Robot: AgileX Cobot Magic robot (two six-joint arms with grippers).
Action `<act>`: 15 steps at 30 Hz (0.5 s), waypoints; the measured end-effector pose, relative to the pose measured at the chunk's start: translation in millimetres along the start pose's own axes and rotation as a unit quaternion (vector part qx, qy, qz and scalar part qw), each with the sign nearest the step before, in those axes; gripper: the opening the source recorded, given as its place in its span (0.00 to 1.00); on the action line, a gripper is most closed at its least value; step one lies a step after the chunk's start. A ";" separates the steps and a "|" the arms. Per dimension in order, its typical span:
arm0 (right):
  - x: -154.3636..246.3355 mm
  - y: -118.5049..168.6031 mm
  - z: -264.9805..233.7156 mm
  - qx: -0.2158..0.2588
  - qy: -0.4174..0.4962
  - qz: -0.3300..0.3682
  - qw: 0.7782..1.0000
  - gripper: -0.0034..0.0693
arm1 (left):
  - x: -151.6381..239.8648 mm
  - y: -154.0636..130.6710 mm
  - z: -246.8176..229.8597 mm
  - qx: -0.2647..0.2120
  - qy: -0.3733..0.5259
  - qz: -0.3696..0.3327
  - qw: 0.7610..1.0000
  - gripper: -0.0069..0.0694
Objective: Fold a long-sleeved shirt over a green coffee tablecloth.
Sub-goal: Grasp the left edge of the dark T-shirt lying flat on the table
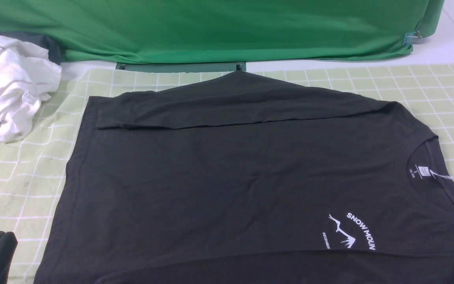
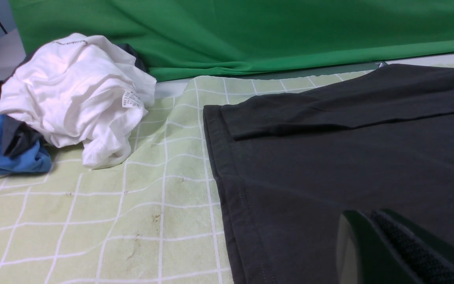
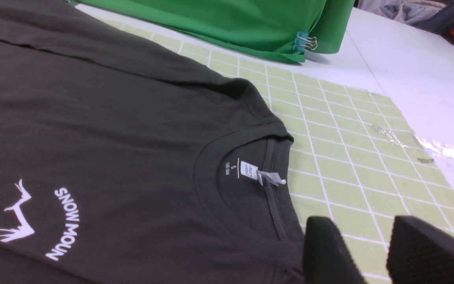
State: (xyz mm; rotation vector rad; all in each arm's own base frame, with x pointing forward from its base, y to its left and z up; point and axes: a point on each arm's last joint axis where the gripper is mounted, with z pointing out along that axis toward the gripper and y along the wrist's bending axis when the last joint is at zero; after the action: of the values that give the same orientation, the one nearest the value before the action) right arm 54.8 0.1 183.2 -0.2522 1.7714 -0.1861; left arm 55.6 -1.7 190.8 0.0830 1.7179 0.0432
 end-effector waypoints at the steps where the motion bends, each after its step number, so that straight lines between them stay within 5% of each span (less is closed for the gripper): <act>1: 0.0 0.0 0.0 0.000 0.000 0.000 1.000 0.38 | 0.0 0.0 0.0 0.000 0.000 0.000 1.000 0.11; 7: 0.0 0.0 0.0 0.000 0.000 0.000 1.000 0.38 | -6.1 2.2 -0.2 -0.014 -0.033 0.041 0.999 0.11; 15: -1.0 0.0 0.0 0.000 -0.005 0.007 1.000 0.38 | -30.7 7.3 -5.6 -0.006 -0.176 -0.193 0.965 0.11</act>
State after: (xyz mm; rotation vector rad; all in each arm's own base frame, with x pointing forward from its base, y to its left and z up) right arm 55.0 0.3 184.2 -0.2406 1.7623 -0.1752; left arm 54.8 3.3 222.5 -0.2428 1.3523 -0.2377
